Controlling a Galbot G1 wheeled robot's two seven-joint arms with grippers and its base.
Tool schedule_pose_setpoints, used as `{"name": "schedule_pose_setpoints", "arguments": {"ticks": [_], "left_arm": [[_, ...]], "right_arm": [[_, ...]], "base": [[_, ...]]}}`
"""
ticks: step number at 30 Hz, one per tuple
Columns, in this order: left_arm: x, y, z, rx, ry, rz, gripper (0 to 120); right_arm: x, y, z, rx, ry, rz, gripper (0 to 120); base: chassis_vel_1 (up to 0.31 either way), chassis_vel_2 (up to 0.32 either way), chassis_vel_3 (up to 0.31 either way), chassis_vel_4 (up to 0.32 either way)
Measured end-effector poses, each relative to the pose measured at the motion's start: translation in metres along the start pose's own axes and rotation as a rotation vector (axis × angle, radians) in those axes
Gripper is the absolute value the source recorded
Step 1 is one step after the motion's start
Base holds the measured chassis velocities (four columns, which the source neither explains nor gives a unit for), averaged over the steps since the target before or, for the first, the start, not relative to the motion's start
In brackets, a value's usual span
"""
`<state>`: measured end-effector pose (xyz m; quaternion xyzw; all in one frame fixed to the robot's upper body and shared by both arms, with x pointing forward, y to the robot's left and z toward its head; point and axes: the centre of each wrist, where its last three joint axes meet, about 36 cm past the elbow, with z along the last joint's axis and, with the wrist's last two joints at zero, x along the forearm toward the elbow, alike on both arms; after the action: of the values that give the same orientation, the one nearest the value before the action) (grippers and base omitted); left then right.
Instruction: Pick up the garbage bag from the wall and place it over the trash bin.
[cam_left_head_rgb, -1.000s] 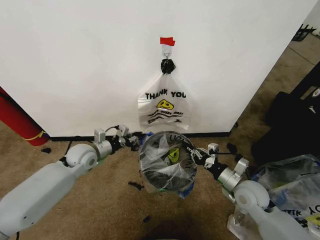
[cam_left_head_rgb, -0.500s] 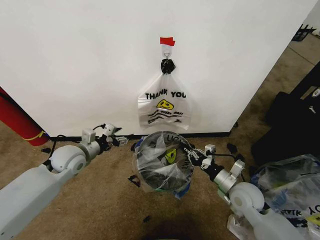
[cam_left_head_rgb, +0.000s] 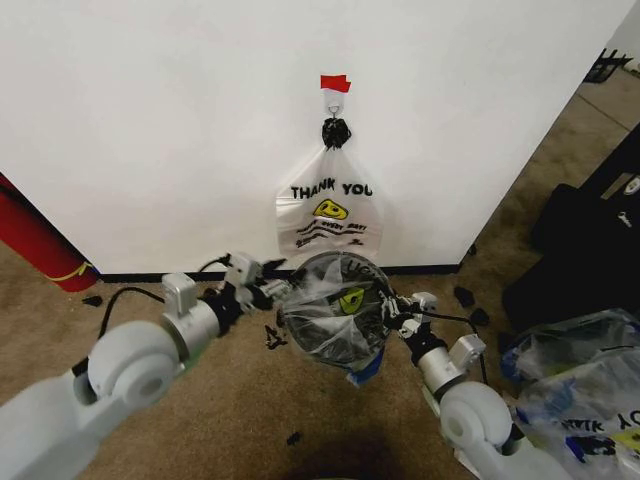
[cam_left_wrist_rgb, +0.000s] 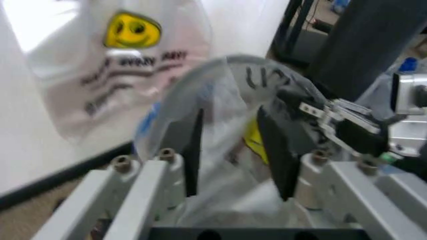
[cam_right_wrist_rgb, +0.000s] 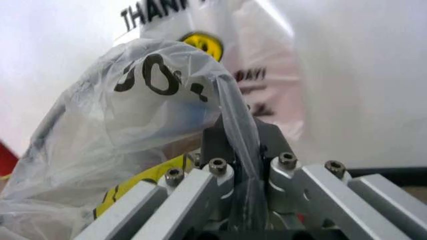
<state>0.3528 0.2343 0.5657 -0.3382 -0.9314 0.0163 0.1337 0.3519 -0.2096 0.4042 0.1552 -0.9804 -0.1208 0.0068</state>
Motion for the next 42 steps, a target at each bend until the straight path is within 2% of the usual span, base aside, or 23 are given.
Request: {"name": "schedule_pose_setpoints", "arguments": {"ticks": [2, 6, 7, 8, 10, 14, 16, 19, 26, 31, 36, 38, 42], "left_arm": [[0.001, -0.009, 0.000, 0.033, 0.028, -0.007, 23], [0.002, -0.014, -0.001, 0.052, 0.051, -0.013, 16], [0.003, -0.019, -0.004, 0.079, 0.087, -0.027, 7], [0.002, -0.021, -0.006, 0.097, 0.103, -0.029, 1], [0.001, -0.021, -0.007, 0.108, 0.113, -0.029, 0], [-0.011, -0.032, -0.017, 0.223, 0.205, -0.001, 0], [-0.014, -0.032, -0.018, 0.233, 0.213, 0.001, 0], [-0.032, -0.035, -0.024, 0.261, 0.244, 0.005, 0], [-0.058, -0.036, -0.028, 0.251, 0.305, 0.001, 0], [-0.085, -0.038, -0.011, 0.229, 0.365, 0.000, 0], [-0.121, -0.040, 0.007, 0.198, 0.416, -0.012, 0], [-0.141, -0.037, 0.015, 0.173, 0.432, -0.044, 0], [-0.156, -0.034, 0.022, 0.134, 0.443, -0.081, 0]], "right_arm": [[0.003, 0.005, 0.001, 0.007, -0.010, 0.009, 1], [0.004, 0.007, 0.001, 0.017, -0.021, 0.006, 1], [0.005, 0.013, 0.002, 0.029, -0.034, -0.007, 1], [0.006, 0.015, 0.002, 0.029, -0.034, -0.009, 1], [0.006, 0.016, 0.002, 0.029, -0.035, -0.009, 1], [0.007, 0.018, 0.002, 0.040, -0.050, -0.003, 1], [0.007, 0.018, 0.003, 0.041, -0.054, -0.003, 1], [0.006, 0.018, 0.007, 0.059, -0.064, -0.009, 1], [0.001, 0.018, 0.010, 0.075, -0.069, -0.004, 1], [0.001, 0.017, 0.011, 0.070, -0.070, -0.002, 1], [0.002, 0.015, 0.012, 0.069, -0.068, 0.002, 1], [0.001, 0.014, 0.012, 0.071, -0.066, 0.003, 1], [0.002, 0.013, 0.012, 0.072, -0.067, 0.006, 1]], "base": [[0.000, 0.000, 0.000, 0.000], [0.000, 0.000, 0.000, 0.000], [0.000, 0.000, 0.000, 0.000], [0.000, 0.000, 0.000, 0.000], [0.000, 0.000, 0.000, 0.000], [0.000, 0.000, 0.000, 0.000], [0.000, 0.000, 0.000, 0.000], [0.000, 0.000, 0.000, 0.000], [0.000, 0.000, 0.000, 0.000], [0.000, 0.000, 0.000, 0.000], [0.000, 0.000, 0.000, 0.000], [0.000, 0.000, 0.000, 0.000], [0.000, 0.000, 0.000, 0.000]]}}
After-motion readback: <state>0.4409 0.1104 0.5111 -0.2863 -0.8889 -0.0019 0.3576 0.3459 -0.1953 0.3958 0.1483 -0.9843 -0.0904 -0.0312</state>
